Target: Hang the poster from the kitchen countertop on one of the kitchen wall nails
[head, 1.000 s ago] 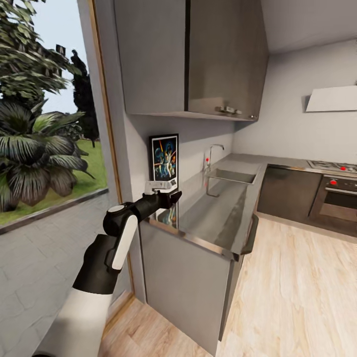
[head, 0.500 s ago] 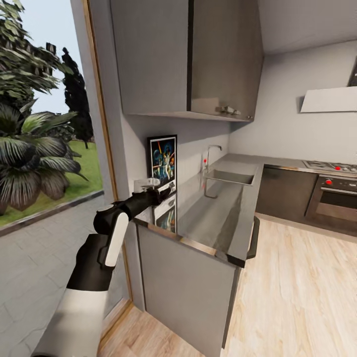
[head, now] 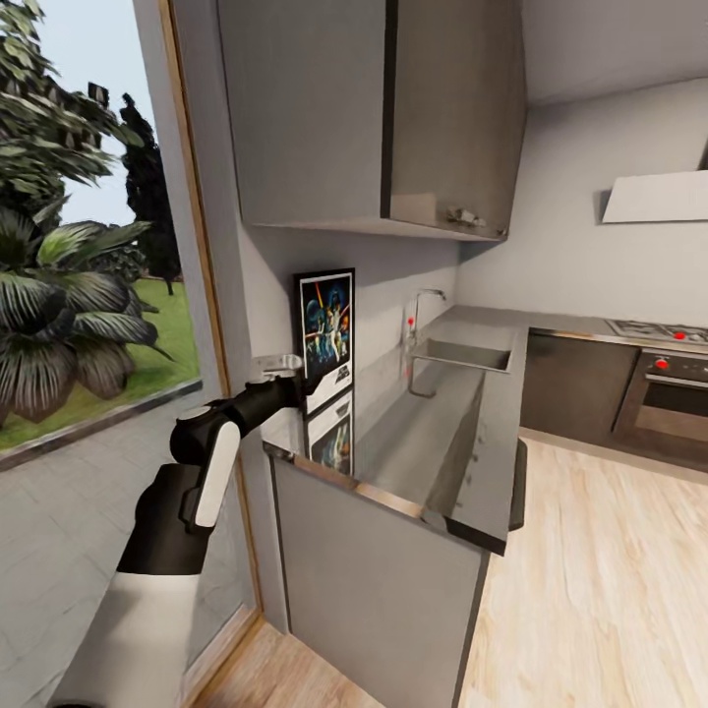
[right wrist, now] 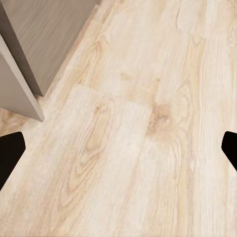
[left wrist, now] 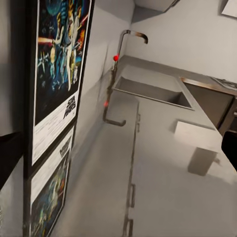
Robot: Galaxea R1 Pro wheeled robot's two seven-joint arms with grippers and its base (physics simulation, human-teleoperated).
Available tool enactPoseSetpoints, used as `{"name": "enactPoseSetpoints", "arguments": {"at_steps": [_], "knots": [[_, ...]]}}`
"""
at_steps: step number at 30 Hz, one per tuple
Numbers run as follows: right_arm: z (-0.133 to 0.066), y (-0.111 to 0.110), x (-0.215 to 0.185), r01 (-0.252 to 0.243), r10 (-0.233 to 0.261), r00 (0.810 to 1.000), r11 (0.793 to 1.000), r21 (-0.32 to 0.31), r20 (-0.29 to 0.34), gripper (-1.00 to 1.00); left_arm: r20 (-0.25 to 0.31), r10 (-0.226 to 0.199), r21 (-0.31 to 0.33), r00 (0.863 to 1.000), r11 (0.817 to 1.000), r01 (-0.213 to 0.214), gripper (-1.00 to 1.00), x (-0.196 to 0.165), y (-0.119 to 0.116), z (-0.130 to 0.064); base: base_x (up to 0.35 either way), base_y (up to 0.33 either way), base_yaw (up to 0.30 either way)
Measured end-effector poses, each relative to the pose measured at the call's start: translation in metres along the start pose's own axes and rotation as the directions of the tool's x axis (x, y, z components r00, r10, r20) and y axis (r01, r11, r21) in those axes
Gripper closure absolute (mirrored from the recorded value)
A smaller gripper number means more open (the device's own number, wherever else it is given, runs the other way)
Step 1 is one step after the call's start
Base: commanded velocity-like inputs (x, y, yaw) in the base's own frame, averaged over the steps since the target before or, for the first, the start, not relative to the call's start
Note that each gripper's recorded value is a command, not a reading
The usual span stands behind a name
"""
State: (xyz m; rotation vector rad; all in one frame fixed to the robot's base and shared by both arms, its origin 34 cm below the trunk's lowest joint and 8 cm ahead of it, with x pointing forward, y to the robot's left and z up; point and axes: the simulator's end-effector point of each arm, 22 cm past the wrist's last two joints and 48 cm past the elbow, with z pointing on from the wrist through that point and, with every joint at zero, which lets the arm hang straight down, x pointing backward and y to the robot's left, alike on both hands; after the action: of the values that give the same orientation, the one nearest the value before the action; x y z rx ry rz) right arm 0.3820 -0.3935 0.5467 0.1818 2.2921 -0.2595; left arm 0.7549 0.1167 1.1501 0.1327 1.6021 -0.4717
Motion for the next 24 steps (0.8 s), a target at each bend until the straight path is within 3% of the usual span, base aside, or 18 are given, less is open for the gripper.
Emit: {"name": "enactPoseSetpoints", "arguments": {"at_steps": [24], "knots": [[-0.0004,-0.0012,0.0024,0.001,-0.001,1.000,1.000,0.002,-0.006,-1.00,-0.004,0.013,-0.016,1.000,1.000,-0.013,-1.00,0.0009,0.0078,-0.0008,0.152,0.001,0.000]]}}
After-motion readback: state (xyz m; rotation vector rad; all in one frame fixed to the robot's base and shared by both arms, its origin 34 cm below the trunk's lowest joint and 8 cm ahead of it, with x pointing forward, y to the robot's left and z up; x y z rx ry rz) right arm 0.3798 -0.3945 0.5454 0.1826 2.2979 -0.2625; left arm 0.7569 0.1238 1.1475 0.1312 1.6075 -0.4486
